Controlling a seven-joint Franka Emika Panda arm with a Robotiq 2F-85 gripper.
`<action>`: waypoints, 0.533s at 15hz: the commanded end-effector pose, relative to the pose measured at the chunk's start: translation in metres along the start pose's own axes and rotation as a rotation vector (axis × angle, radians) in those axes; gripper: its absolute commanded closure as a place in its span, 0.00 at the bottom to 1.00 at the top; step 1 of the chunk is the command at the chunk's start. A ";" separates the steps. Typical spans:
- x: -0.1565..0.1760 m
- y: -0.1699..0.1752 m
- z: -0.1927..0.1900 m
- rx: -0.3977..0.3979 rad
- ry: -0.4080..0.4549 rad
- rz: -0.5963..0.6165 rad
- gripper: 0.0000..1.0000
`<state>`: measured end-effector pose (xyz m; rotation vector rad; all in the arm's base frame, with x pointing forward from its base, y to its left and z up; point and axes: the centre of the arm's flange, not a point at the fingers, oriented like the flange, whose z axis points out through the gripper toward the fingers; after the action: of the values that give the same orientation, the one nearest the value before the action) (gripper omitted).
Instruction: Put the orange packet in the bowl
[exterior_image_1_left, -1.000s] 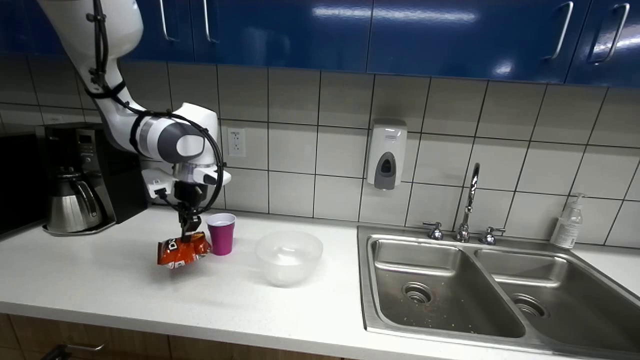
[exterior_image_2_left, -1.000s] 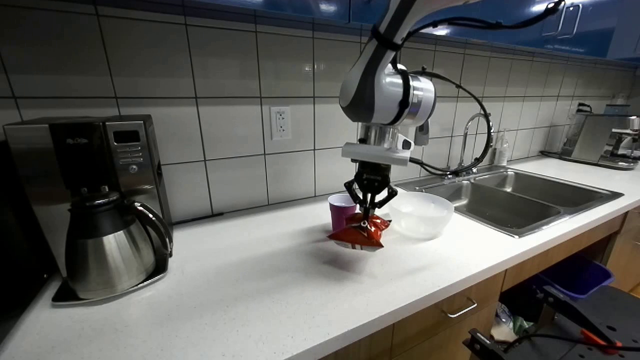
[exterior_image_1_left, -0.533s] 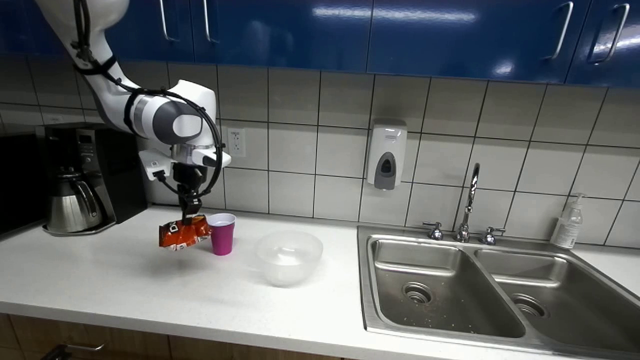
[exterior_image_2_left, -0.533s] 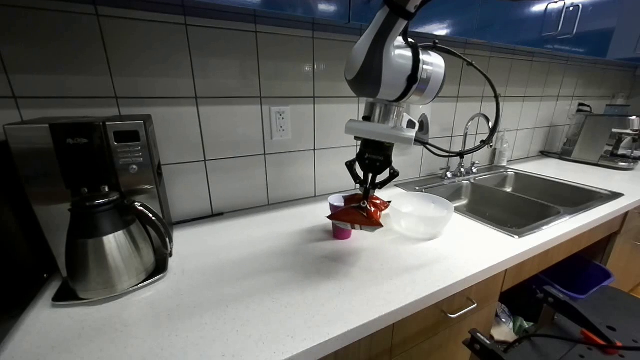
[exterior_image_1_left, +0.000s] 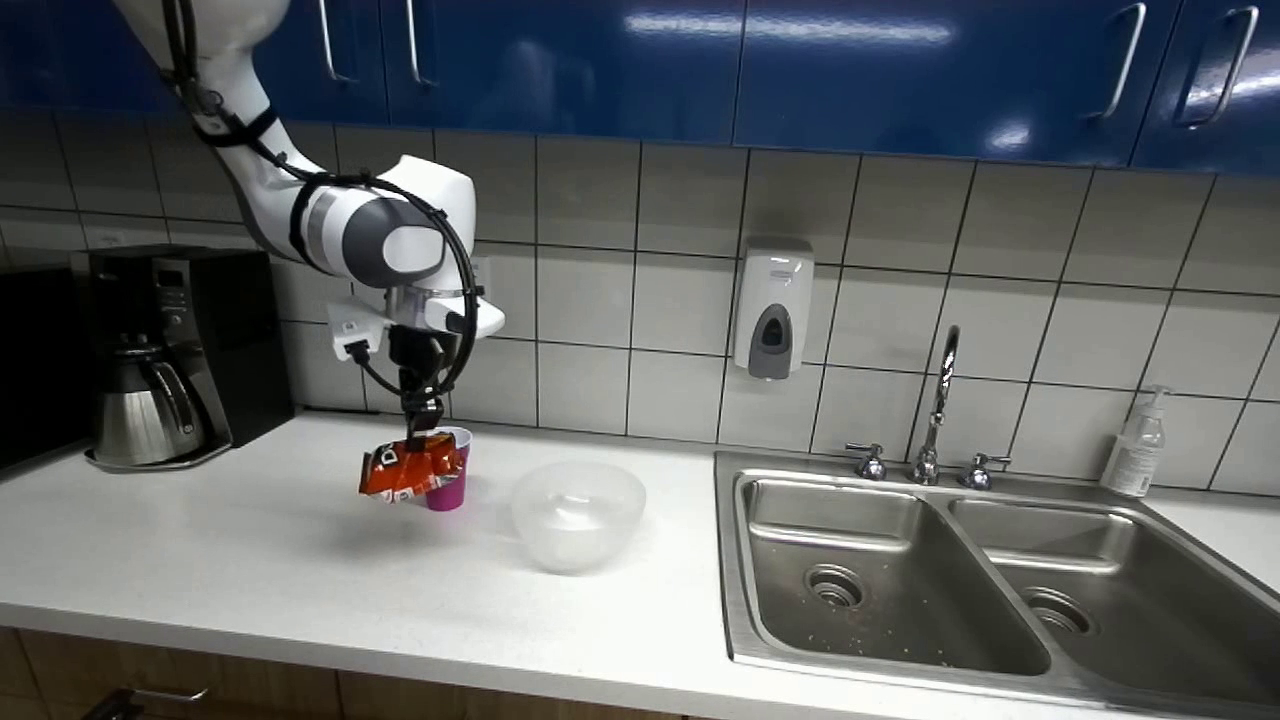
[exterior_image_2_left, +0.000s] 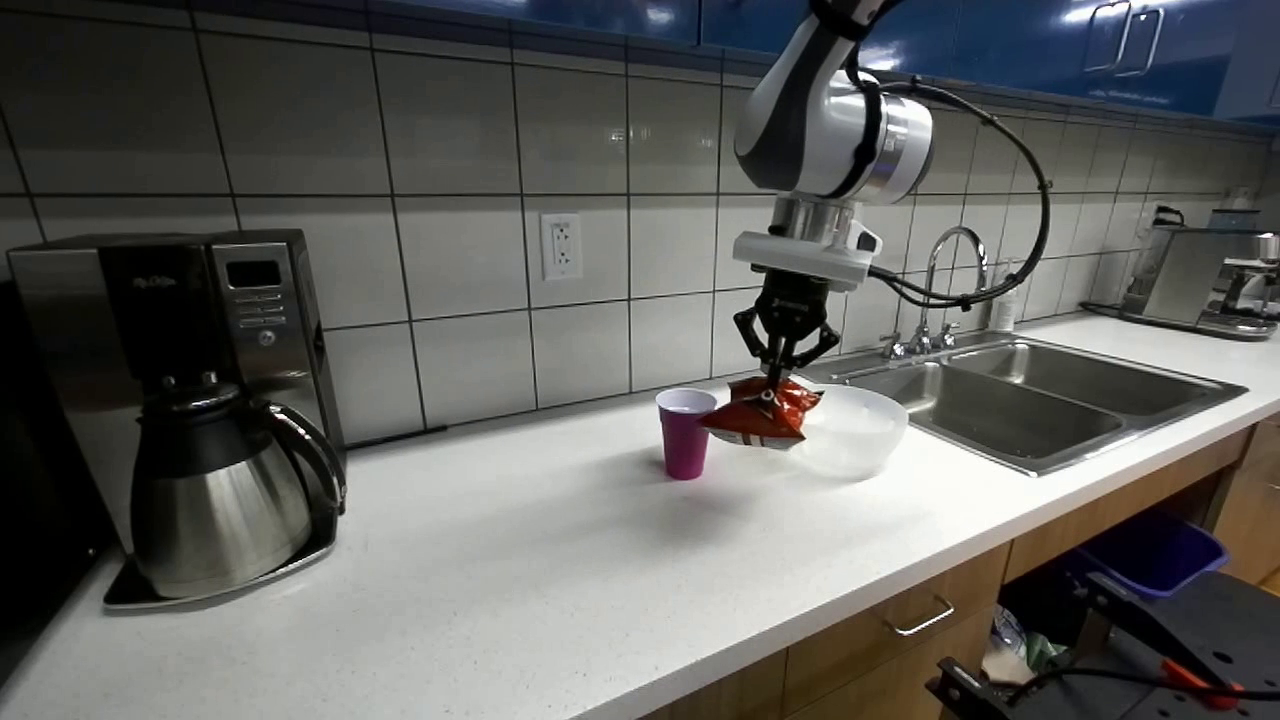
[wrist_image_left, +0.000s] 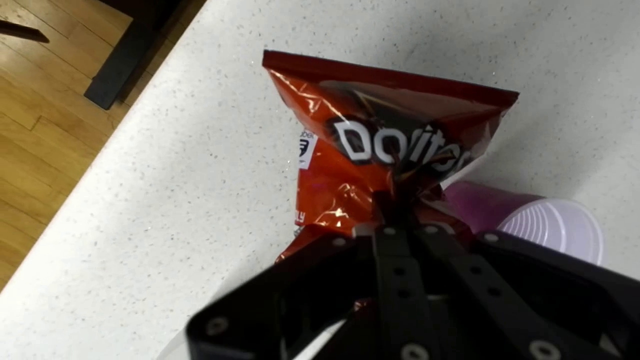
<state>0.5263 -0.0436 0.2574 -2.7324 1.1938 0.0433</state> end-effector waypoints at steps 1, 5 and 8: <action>0.014 0.024 -0.018 0.011 -0.003 0.036 1.00; 0.036 0.047 -0.024 0.010 0.014 0.099 1.00; 0.056 0.065 -0.024 0.001 0.026 0.148 1.00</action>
<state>0.5172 -0.1087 0.2595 -2.6633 1.3629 0.0179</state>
